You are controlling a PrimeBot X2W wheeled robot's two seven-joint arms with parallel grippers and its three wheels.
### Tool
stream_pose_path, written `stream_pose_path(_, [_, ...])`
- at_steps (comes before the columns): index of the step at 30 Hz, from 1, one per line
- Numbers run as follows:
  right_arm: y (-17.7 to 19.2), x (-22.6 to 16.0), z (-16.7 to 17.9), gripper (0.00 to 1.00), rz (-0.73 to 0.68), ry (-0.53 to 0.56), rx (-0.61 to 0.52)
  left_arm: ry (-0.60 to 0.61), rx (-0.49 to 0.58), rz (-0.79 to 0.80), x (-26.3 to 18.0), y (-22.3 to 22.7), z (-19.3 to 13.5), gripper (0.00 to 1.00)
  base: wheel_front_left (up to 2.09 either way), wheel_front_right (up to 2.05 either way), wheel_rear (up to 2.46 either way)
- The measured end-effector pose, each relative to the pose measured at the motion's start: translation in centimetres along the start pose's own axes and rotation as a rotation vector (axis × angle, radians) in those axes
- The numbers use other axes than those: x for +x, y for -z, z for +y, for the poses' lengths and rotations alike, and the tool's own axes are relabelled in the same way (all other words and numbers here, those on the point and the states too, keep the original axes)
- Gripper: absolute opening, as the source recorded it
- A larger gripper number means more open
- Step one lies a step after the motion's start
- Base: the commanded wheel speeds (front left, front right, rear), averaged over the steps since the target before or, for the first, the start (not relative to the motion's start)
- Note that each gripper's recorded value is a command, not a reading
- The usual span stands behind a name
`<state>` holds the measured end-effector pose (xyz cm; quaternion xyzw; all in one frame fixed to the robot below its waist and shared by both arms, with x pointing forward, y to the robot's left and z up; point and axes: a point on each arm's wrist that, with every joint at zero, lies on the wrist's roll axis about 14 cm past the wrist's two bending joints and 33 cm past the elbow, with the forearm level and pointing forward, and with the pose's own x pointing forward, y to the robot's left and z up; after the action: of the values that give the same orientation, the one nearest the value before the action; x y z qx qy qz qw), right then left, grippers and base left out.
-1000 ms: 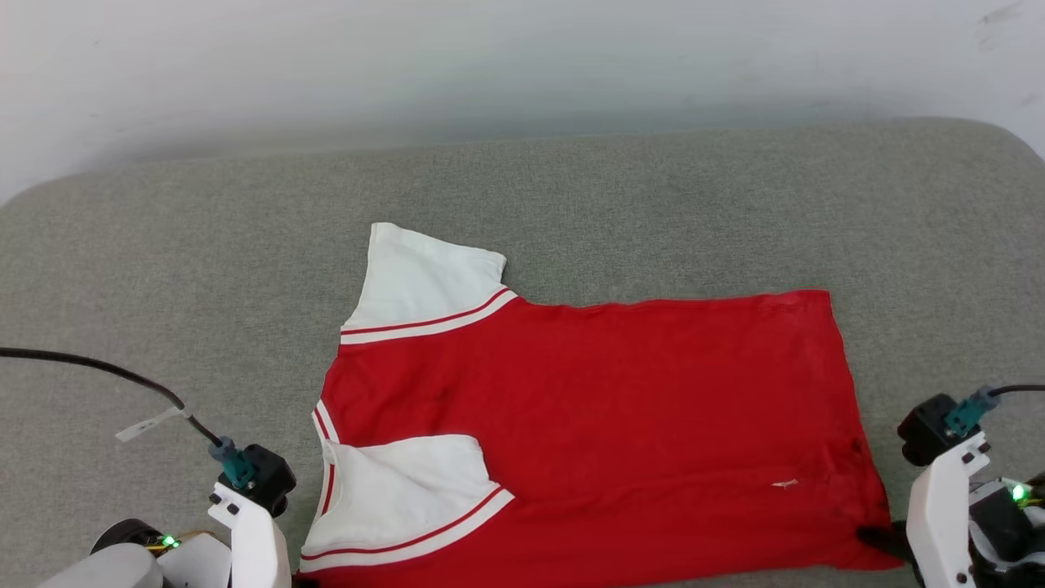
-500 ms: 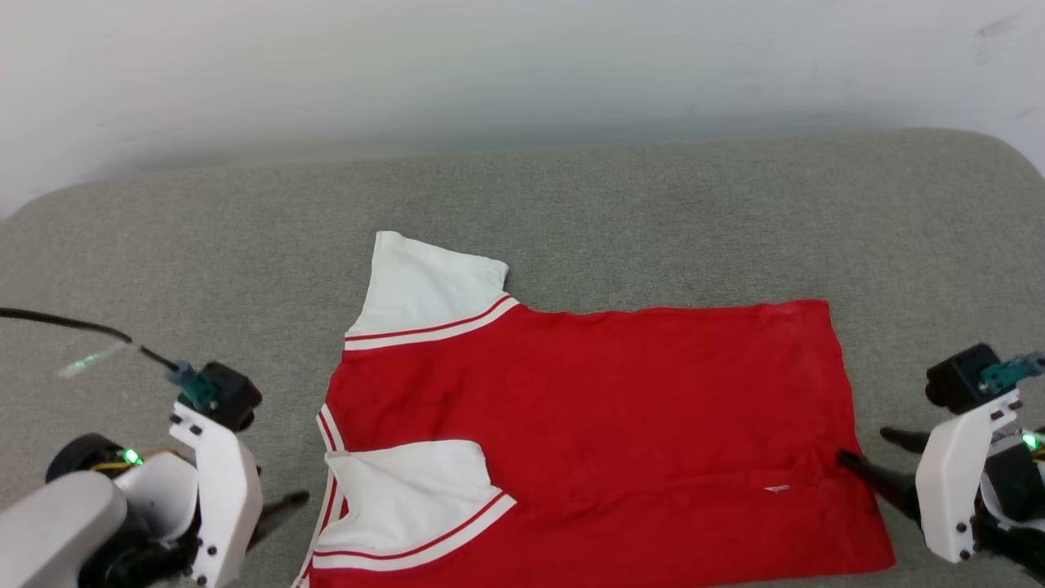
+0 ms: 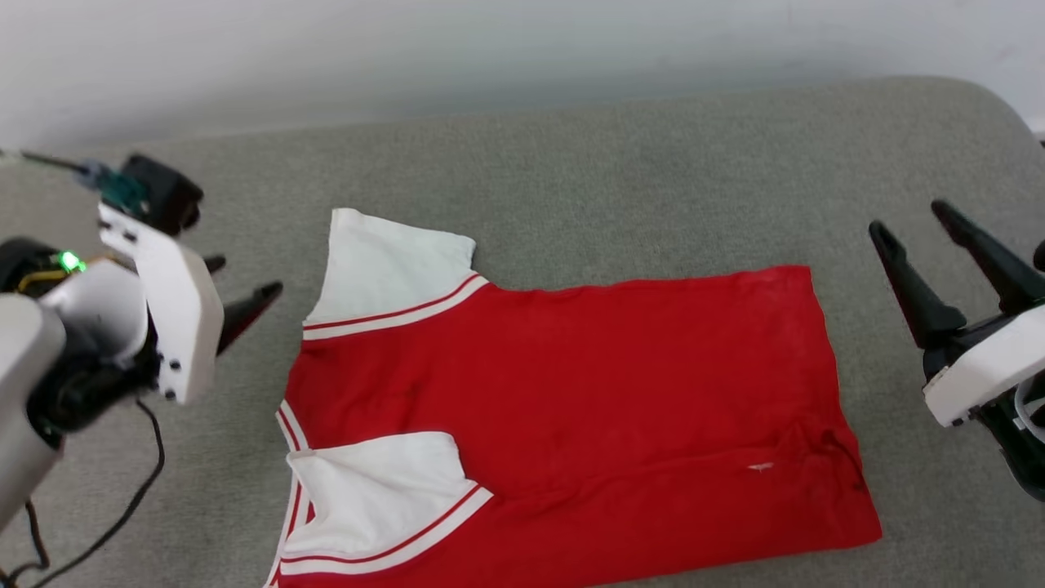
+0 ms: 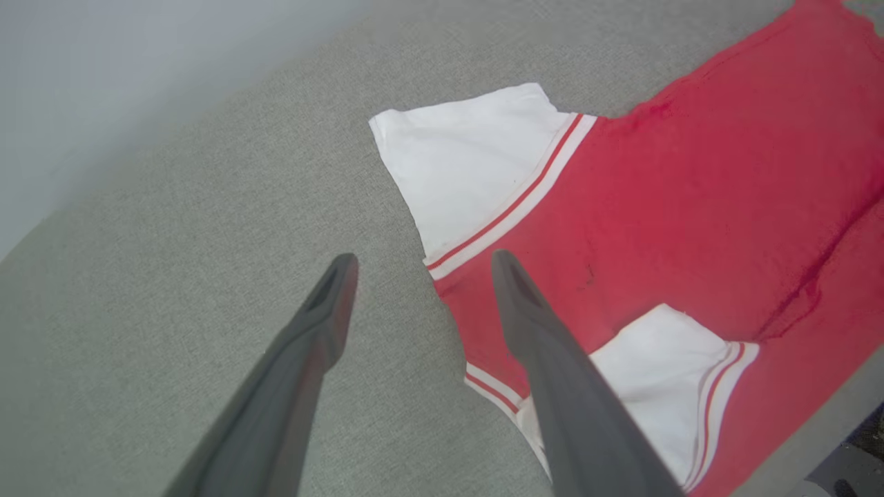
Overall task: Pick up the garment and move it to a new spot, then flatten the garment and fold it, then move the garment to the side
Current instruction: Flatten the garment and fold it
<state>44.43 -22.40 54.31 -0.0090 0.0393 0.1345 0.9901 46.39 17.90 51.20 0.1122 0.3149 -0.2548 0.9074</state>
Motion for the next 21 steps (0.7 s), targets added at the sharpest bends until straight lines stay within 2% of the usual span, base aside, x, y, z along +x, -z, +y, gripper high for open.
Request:
stream_pose_path(5, [-0.9,0.3,0.0,1.0,-0.1,0.041,-0.009,0.014,-0.028,-0.002,2.5,-2.7,1.0,1.0,0.0,0.0,0.0])
stream_pose_path(7, [-0.2,0.3,0.4,1.0,-0.091,0.044,-0.009,0.01,-0.029,0.019,3.5,-3.3,1.7,1.0,0.0,0.0,0.0])
stream_pose_path(13, [1.3,1.3,0.8,1.0,-0.05,0.049,-0.035,0.053,-0.145,0.122,7.2,-4.2,3.1,1.0,0.0,0.0,0.0])
stream_pose_path(17, [2.8,2.3,1.3,1.0,-0.011,0.035,-0.04,0.041,-0.164,0.183,9.9,-4.6,4.5,1.0,0.0,0.0,0.0])
stream_pose_path(21, [3.9,3.5,1.2,1.0,0.017,0.026,-0.059,0.051,-0.168,0.283,12.9,-3.0,4.8,1.0,0.0,0.0,0.0])
